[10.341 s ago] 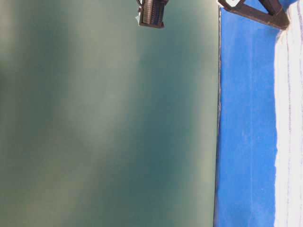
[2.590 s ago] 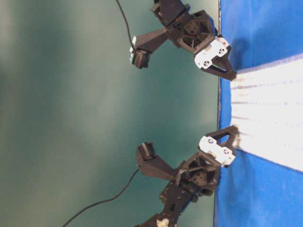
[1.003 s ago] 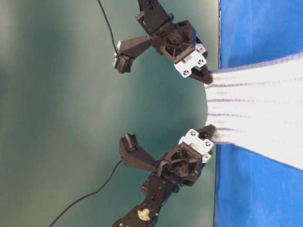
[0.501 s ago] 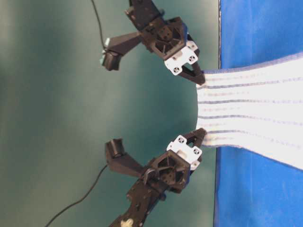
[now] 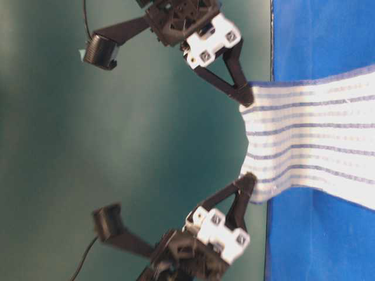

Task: Fold the blue towel.

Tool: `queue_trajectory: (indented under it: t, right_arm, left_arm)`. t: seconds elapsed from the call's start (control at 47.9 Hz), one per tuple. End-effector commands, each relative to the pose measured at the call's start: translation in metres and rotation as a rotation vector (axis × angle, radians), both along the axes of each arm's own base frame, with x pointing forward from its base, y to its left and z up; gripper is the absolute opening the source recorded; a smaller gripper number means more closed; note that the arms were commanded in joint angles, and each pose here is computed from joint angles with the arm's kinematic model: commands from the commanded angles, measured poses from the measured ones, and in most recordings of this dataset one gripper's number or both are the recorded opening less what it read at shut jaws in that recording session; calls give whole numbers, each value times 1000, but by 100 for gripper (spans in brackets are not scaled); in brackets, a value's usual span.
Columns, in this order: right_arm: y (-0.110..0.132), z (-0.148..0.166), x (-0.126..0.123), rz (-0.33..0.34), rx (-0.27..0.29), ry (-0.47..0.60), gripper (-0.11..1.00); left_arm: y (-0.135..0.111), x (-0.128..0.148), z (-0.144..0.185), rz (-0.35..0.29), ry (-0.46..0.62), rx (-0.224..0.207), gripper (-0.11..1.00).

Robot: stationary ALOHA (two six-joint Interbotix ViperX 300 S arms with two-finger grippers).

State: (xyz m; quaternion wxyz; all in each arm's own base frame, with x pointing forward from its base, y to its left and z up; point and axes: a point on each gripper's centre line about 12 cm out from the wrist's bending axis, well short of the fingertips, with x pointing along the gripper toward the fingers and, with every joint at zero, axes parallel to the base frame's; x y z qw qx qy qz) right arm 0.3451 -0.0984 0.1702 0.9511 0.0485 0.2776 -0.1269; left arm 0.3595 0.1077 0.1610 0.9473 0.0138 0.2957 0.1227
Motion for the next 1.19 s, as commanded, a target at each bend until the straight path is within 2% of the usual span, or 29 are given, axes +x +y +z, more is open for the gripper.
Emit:
queue_trajectory:
  t: [0.0, 0.23, 0.46, 0.648, 0.836, 1.17]
  right_arm:
    - [18, 8, 3, 35, 13, -19, 8]
    - [61, 0, 4, 137, 41, 31, 8]
    - [84, -3, 4, 186, 63, 44, 8]
    - [100, -8, 6, 215, 81, 58, 8]
    - [106, -23, 8, 214, 105, 93, 8]
    - [109, -32, 13, 221, 108, 116, 8]
  left_arm:
    - [-17, 1, 13, -40, -42, 2, 3]
    - [-69, 4, 2, -174, -21, -12, 3]
    - [-108, 7, -16, -269, -14, -28, 3]
    - [-122, 6, -23, -275, -4, -77, 3]
    - [-127, 8, -28, -287, -5, -79, 3]
    - [-125, 13, -47, -274, 7, -89, 3]
